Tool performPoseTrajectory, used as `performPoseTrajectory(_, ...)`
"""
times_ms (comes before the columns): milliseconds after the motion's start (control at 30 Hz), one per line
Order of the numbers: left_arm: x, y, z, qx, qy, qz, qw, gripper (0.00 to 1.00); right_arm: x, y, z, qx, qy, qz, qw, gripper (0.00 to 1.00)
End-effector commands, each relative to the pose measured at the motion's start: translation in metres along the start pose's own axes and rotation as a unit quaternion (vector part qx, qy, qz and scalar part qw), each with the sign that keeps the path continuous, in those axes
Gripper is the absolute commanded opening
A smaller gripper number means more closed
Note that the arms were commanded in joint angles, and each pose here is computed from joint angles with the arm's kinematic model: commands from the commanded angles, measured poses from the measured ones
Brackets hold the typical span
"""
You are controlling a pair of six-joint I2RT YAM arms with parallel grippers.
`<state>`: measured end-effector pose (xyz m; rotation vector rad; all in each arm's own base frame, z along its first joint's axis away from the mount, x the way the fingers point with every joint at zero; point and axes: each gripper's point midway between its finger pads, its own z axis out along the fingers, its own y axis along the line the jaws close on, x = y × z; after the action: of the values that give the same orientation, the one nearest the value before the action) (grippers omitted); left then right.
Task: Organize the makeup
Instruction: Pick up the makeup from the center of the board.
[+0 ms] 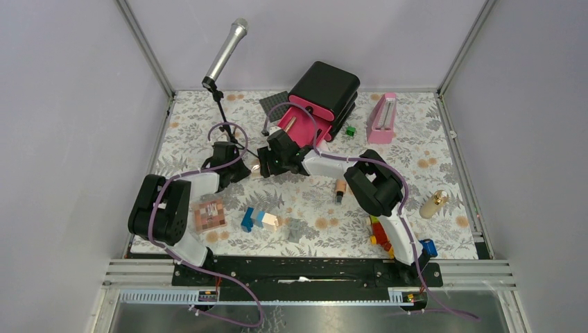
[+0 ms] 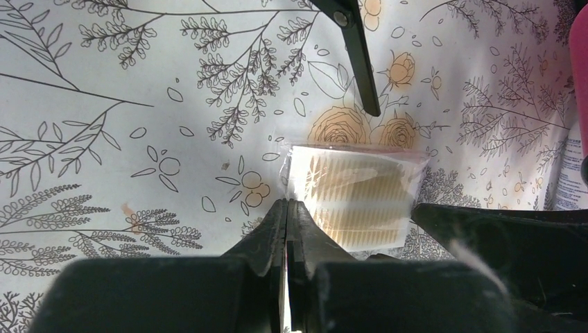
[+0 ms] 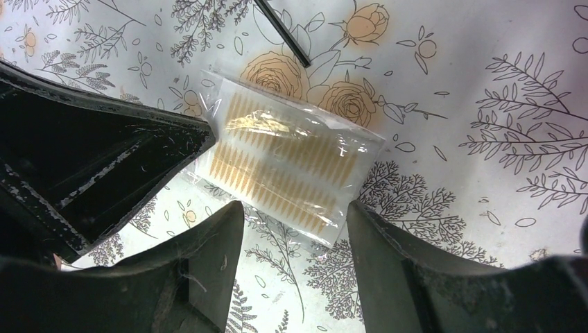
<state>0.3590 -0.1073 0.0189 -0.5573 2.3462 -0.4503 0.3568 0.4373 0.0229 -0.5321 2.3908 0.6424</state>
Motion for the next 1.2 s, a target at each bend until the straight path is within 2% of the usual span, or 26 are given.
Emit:
performPoseTrajectory(0, 0.002, 0.006, -0.007, -0.018, 0.009, 0.007, 1.0, 0.0, 0.013, -0.005, -0.009, 0.017, 0.019, -0.011, 1.0, 0.64)
performPoseTrajectory(233, -0.013, -0.005, -0.026, -0.004, -0.025, 0.017, 1.0, 0.0, 0.0, -0.001, -0.036, 0.015, 0.002, -0.018, 1.0, 0.66)
performPoseTrajectory(600, -0.04, -0.055, -0.074, 0.084, -0.093, 0.068, 0.99, 0.0, -0.016, 0.004, -0.091, 0.006, -0.033, -0.05, 0.998, 0.75)
performPoseTrajectory(933, -0.033, -0.088, -0.103, 0.167, -0.118, 0.134, 0.97, 0.0, -0.02, 0.007, -0.134, -0.017, -0.037, -0.149, 0.988, 0.82)
performPoseTrajectory(1167, -0.027, -0.126, -0.136, 0.251, -0.117, 0.184, 0.943, 0.0, -0.024, 0.025, -0.199, -0.074, -0.052, -0.222, 0.971, 0.95)
